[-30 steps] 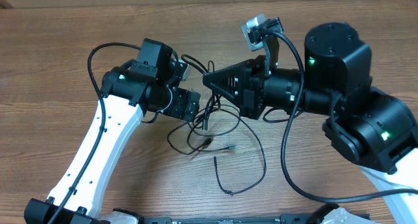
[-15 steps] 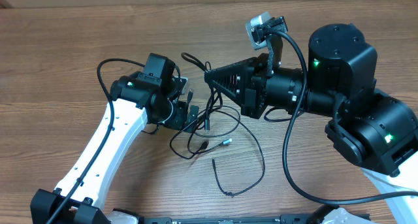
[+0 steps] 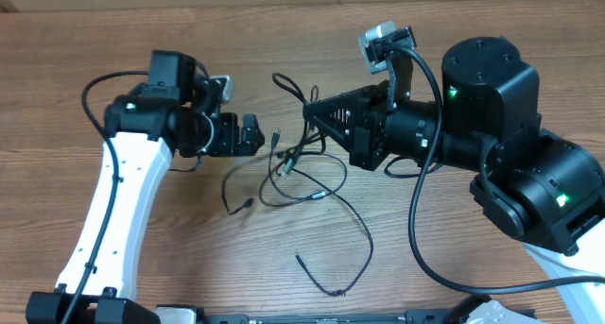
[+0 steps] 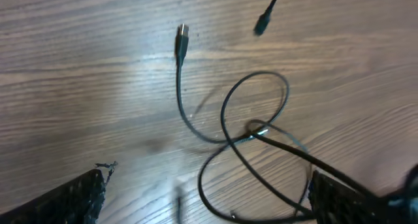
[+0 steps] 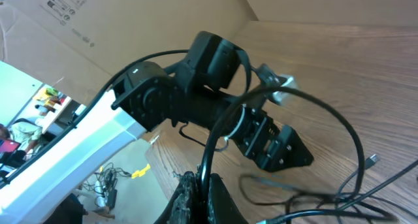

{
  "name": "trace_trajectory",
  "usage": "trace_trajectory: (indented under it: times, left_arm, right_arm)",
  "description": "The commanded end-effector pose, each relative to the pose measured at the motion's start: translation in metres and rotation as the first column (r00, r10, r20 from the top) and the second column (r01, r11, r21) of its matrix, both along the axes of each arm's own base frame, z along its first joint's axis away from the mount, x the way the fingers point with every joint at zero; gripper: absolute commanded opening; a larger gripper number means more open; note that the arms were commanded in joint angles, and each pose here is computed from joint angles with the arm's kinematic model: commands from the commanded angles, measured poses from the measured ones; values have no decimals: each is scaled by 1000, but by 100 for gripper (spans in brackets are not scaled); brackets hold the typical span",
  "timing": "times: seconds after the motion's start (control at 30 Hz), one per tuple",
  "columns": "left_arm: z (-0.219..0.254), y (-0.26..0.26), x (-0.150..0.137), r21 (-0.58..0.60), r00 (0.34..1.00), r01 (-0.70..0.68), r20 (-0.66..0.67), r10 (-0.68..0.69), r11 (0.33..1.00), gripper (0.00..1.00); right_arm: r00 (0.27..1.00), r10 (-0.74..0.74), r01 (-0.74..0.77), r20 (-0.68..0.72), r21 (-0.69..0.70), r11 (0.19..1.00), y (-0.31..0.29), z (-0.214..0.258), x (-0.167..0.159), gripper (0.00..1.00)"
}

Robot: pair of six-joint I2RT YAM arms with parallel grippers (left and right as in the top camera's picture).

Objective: Untangle cables

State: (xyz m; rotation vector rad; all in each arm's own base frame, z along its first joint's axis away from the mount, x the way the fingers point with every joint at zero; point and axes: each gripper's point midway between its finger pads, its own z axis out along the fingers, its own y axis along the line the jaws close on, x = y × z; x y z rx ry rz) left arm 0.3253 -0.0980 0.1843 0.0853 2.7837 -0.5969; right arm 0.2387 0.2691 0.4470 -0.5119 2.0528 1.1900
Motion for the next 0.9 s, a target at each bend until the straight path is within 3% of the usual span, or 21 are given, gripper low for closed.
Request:
trace_trajectory:
  times: [0.0,0.2,0.27,0.33,0.43,0.6,0.87]
  left_arm:
    - [11,-2,6,-46,1000,-25,14,26,999,100]
    - [16,-8,8,-103,999,-32,13,34,994,100]
    - [31,-30,5,-225,996,81,57,-70,971,100]
    - [52,-56,-5,-343,959,274,168,-228,898,100]
    - [68,-76,-17,-409,910,409,257,-327,816,100]
    - [64,-93,-28,-373,871,486,276,-405,790,99]
    - [24,-91,-35,-120,874,479,162,-459,870,100]
  right_arm:
    - [998,-19,18,55,21,1000,-8,17,-5,4]
    - [998,-19,17,56,20,1000,-8,17,-5,4]
    - [998,-20,19,58,19,1000,-8,17,-4,4]
    - [998,-30,30,59,16,999,-9,17,-3,4]
    - [998,-32,31,59,15,999,-9,16,-2,4]
    - [998,-32,32,49,8,999,-10,14,-3,4]
    - [998,-32,31,48,8,999,-10,14,-3,4]
